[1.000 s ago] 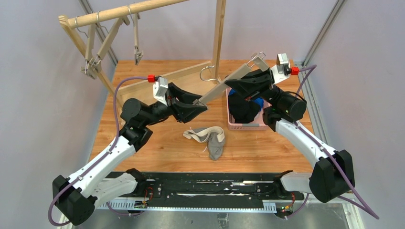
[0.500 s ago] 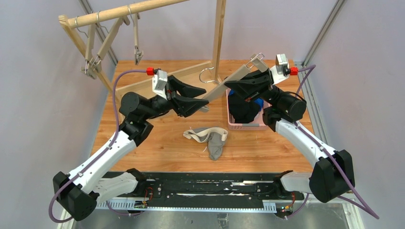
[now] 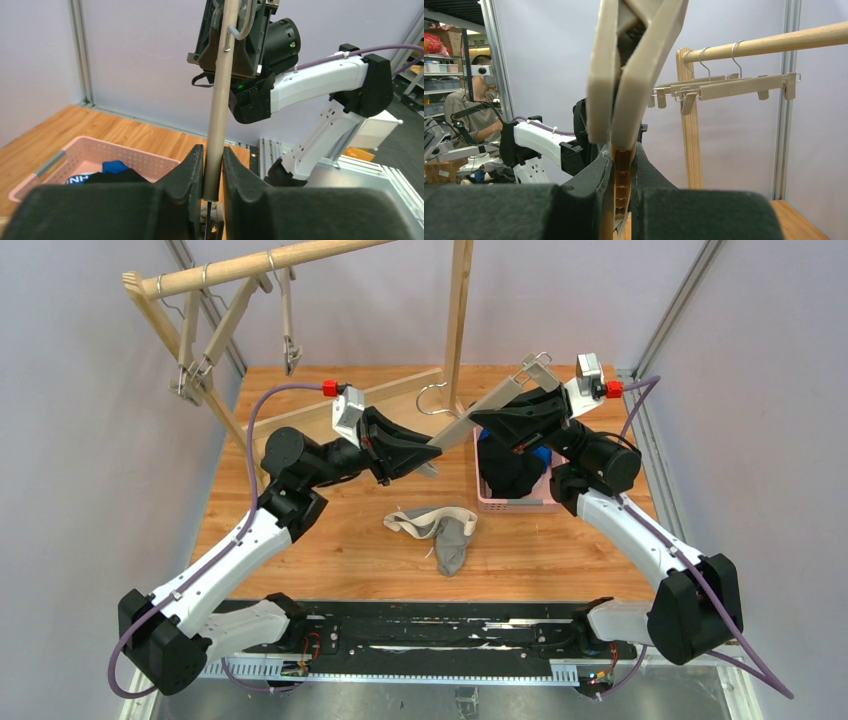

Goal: Remove the underwear clipped to the hanger

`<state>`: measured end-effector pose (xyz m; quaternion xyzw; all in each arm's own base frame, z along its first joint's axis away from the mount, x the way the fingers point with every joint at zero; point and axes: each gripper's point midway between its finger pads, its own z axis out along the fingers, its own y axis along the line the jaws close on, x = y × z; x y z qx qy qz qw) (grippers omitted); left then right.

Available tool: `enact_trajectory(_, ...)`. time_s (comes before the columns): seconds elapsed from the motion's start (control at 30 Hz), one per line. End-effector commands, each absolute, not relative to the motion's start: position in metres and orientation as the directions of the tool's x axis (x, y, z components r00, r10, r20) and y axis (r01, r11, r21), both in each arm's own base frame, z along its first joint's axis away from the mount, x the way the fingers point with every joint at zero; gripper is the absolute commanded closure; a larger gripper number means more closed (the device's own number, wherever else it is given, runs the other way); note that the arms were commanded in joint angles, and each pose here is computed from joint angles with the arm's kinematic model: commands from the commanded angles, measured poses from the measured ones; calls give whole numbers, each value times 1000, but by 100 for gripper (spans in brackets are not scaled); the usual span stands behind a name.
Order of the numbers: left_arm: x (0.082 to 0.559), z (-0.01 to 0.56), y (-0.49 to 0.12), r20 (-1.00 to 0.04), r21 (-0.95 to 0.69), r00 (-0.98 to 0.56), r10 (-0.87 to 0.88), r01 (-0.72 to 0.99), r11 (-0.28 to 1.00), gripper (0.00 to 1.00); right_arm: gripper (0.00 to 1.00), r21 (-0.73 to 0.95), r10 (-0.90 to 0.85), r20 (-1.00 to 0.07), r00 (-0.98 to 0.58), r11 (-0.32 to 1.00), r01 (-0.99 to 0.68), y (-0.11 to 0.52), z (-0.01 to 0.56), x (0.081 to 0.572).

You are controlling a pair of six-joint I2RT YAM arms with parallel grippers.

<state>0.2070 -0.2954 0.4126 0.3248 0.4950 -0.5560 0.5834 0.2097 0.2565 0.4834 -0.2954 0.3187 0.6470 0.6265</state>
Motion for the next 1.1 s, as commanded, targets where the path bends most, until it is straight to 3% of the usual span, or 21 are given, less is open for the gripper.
enact_trajectory(0.0, 201, 425, -296, -939, -125, -68, -337, 980, 152, 84, 99, -9, 632, -775, -15, -35, -999, 255, 488, 196)
enact_trajectory(0.07, 199, 426, -297, -941, -119, -67, -333, 983, 139, 98, 99, -3, 628, -778, -21, -37, -999, 256, 486, 197)
enact_trajectory(0.23, 194, 428, -295, -940, -119, -70, -335, 985, 127, 100, 98, 27, 612, -790, -45, -39, -999, 259, 479, 202)
enact_trajectory(0.27, 194, 430, -294, -938, -121, -70, -338, 984, 131, 100, 89, 33, 607, -793, -49, -38, -999, 260, 477, 204)
enact_trajectory(0.37, 193, 432, -291, -938, -129, -72, -340, 980, 150, 100, 51, 53, 600, -797, -65, -38, -998, 262, 472, 207)
enact_trajectory(0.47, 192, 435, -286, -938, -133, -66, -340, 975, 178, 100, 34, 70, 587, -806, -76, -33, -997, 264, 465, 211)
enact_trajectory(0.6, 198, 430, -273, -950, -148, -56, -306, 947, 284, 100, 28, 120, 540, -836, -99, 4, -993, 268, 444, 221)
enact_trajectory(0.8, 225, 402, -222, -985, -151, -63, -162, 770, 620, 100, 24, 186, 377, -920, -108, 177, -966, 273, 384, 243)
enact_trajectory(0.97, 244, 379, -155, -995, -80, -87, -42, 490, 868, 100, 23, 38, 6, -999, -39, 439, -898, 283, 311, 241)
enact_trajectory(1.07, 251, 371, -133, -993, -53, -117, -9, 378, 924, 100, 23, -39, -199, -978, -65, 477, -878, 285, 266, 231)
